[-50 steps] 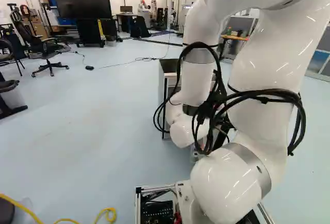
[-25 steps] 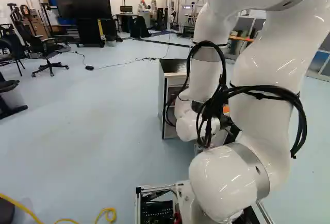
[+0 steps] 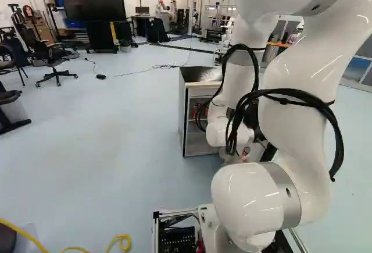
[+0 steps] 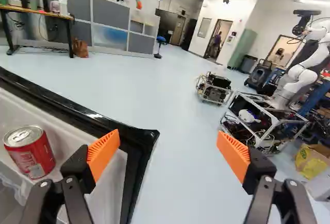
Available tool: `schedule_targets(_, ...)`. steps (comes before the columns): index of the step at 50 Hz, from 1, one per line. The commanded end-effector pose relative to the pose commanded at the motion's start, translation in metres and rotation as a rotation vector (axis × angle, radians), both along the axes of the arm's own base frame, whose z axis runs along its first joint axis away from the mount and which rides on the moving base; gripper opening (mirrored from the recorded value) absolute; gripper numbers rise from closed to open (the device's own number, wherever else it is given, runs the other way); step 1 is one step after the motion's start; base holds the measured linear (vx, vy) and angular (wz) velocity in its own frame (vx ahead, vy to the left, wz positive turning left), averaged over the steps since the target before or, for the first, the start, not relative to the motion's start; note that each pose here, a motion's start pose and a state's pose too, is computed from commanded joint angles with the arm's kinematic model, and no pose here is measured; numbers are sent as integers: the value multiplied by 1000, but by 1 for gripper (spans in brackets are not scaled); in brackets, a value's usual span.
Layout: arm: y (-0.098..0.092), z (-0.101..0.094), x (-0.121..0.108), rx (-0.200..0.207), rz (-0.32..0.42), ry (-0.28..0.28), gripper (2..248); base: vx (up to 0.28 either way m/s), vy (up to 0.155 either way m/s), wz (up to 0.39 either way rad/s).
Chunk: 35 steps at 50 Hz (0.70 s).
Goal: Grab a drink from the fridge
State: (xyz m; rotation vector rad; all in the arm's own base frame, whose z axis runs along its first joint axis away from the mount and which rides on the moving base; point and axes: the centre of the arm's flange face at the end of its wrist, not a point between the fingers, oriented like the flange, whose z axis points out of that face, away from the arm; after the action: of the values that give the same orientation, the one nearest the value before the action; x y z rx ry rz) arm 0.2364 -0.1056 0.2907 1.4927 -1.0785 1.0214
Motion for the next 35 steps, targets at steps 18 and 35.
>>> schedule_targets(18, -36, 0, 19, -5, -128, -38, 247, 0, 0, 0)
schedule_targets(35, -74, -1, 35, -14, -237, -74, 247, 0, 0, 0)
